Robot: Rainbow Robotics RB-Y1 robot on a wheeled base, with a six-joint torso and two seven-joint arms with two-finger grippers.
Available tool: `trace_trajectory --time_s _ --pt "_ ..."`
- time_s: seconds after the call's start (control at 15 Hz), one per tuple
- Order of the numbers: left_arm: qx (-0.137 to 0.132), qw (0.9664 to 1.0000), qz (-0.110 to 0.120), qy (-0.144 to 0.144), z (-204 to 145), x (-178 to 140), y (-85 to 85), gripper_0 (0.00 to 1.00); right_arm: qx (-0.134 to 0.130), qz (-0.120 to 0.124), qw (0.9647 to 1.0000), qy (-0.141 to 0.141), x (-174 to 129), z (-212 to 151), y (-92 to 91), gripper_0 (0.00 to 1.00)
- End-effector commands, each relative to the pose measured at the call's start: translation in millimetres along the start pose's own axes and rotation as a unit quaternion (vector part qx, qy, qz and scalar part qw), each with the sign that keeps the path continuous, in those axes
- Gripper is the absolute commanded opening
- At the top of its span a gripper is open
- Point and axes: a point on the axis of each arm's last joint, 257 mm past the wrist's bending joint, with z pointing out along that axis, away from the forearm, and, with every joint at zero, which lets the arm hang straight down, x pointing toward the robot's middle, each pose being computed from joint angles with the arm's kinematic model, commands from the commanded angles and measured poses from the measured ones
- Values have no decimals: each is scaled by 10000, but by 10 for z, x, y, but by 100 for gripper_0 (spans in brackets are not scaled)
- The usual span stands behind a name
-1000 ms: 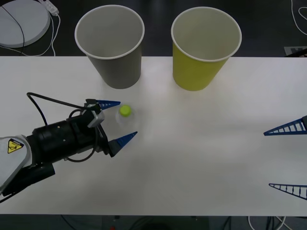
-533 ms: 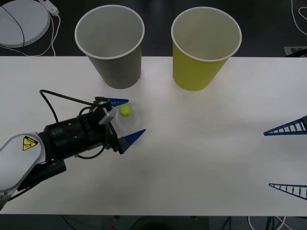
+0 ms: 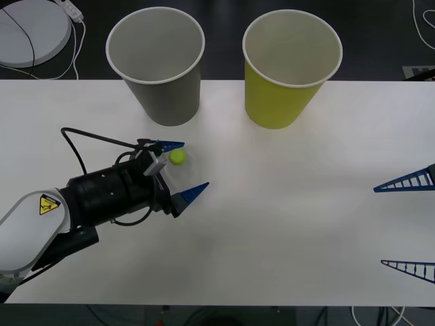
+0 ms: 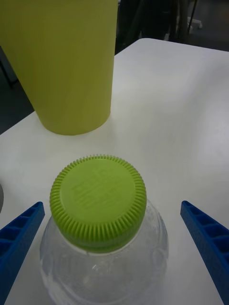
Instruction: Put the can into the green bin and the plastic bottle into the gray bin
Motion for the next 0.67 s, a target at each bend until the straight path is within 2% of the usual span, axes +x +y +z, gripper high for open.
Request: trace_trajectory --time_s 0.07,0.67 --pt "5 10000 -27 -3 3 0 -7 0 0 0 10000 0 0 0 0 100" --pt "0 9999 -131 -1 -19 1 12 0 0 0 10000 0 0 0 0 100"
